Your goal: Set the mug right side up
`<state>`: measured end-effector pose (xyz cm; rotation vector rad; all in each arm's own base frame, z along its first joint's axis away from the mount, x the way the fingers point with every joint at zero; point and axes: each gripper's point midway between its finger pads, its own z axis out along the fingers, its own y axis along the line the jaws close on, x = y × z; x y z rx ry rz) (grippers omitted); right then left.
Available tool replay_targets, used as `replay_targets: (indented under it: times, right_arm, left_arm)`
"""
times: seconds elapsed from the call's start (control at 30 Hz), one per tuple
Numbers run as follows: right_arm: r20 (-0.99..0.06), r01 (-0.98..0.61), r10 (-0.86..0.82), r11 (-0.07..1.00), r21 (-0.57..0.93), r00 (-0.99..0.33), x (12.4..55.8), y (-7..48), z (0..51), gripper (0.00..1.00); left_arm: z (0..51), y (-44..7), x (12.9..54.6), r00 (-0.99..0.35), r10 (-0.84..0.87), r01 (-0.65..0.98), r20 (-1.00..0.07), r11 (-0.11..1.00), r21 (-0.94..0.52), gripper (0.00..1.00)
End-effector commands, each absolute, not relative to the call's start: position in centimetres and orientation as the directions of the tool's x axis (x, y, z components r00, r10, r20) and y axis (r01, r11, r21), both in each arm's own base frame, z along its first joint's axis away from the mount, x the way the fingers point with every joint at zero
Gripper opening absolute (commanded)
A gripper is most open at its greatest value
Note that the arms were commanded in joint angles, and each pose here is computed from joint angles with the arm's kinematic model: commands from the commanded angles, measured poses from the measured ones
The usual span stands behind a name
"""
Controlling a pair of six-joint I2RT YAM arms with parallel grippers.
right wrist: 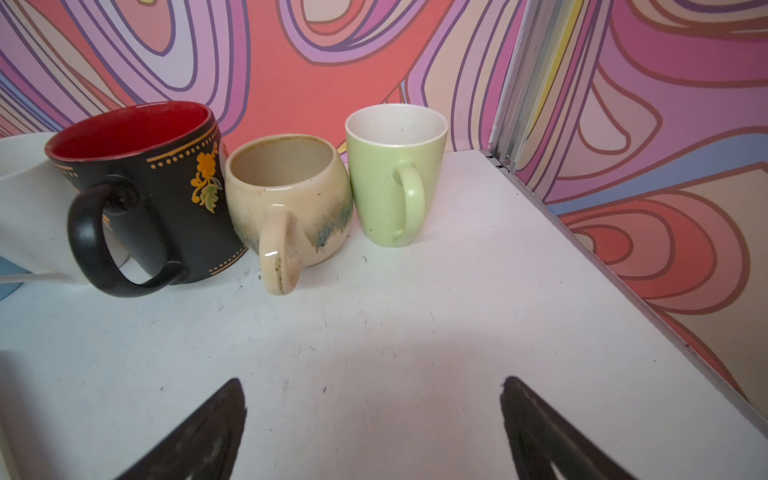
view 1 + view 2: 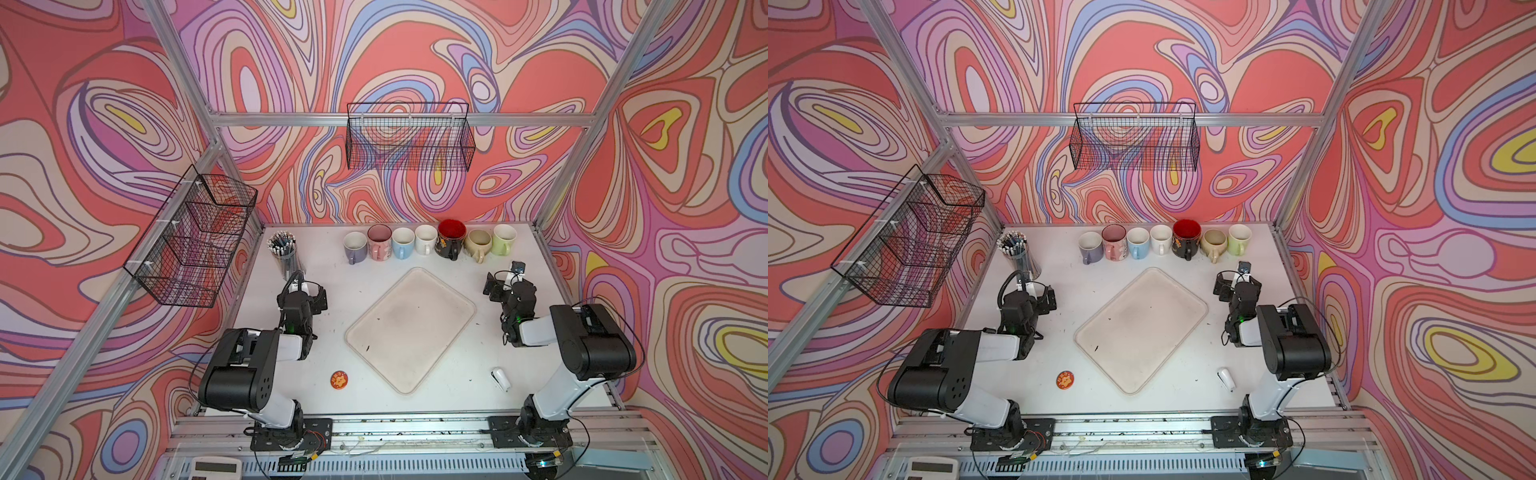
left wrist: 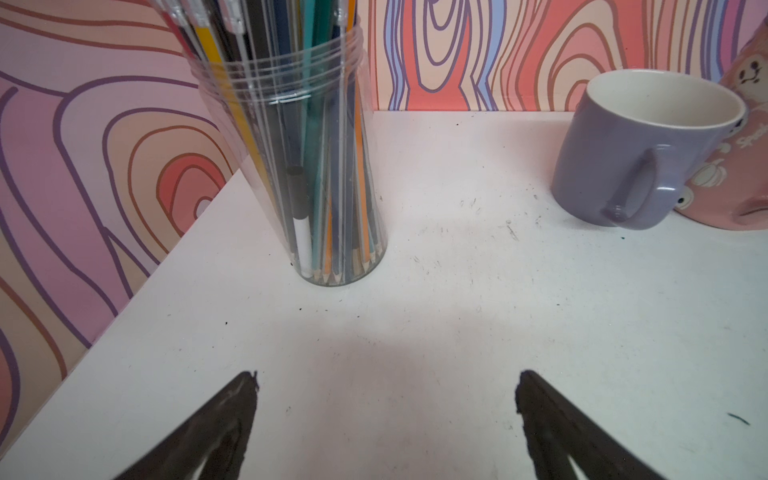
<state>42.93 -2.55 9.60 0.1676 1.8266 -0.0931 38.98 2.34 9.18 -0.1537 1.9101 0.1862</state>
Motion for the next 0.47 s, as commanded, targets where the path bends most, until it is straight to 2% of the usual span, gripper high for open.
replay_targets:
  times: [0.0,0.43]
  right_arm:
    - [-0.96,0.15,0.072,0.988,0.032,-0.271,42.53,-2.21,9.14,0.99]
    - [-0.959,0.148,0.072,0.988,0.032,-0.275,42.62,-2.17,9.08,0.98]
  left_arm:
    - [8.99,2.48,38.89,-0.34,-0.02,-0.2,-0.94,0.978,0.052,1.0]
    - [9.08,2.51,38.93,-0.338,-0.021,-0.201,-0.941,0.978,0.051,1.0]
